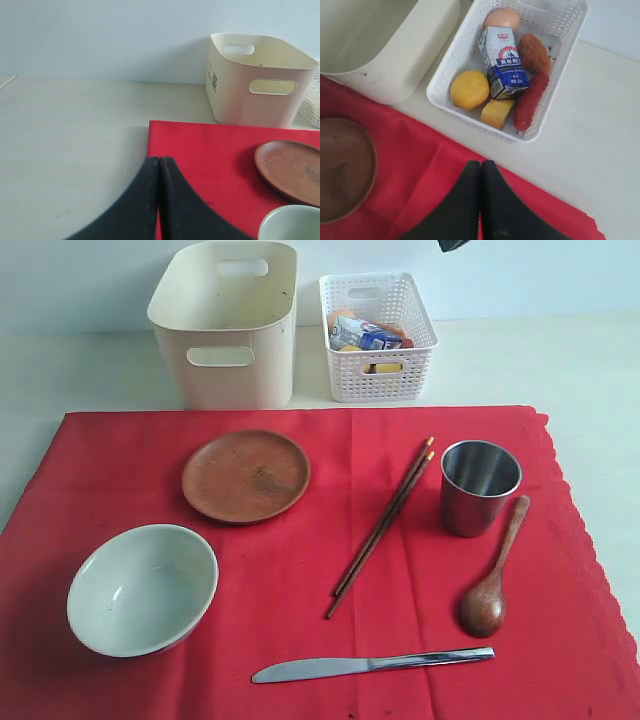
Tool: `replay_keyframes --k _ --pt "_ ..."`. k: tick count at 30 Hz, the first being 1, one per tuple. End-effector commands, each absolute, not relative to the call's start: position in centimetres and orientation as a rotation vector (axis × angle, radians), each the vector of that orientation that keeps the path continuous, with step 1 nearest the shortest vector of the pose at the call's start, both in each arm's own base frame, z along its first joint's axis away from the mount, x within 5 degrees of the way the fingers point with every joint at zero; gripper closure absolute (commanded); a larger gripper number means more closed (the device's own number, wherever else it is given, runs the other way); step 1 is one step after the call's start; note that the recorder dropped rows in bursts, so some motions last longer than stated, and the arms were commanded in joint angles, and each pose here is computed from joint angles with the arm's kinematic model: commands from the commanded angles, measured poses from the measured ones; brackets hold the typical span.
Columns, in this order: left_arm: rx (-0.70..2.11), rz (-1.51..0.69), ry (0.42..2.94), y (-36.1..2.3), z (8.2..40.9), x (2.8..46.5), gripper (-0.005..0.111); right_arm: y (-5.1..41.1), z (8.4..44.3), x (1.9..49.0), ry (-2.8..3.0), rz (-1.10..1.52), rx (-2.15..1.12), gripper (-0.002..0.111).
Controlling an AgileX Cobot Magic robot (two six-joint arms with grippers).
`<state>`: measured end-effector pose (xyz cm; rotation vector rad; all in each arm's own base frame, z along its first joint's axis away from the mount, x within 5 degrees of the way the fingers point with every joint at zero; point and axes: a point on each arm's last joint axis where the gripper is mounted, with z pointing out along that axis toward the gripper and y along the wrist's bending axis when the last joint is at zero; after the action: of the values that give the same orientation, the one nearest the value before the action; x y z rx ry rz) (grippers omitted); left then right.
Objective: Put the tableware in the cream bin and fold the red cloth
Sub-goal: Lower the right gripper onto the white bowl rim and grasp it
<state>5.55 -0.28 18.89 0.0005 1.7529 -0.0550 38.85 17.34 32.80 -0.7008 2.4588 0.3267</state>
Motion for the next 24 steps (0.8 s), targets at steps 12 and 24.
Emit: replay_keyframes --k 12,24 --pt "-0.006 -0.058 1.740 -0.3 19.0 5.5 0.104 23.6 29.7 31.7 2.066 0.918 -1.047 0.108" --pt "-0.006 -0.058 1.740 -0.3 19.0 5.5 0.104 29.9 29.7 26.1 1.793 0.900 -1.442 0.108"
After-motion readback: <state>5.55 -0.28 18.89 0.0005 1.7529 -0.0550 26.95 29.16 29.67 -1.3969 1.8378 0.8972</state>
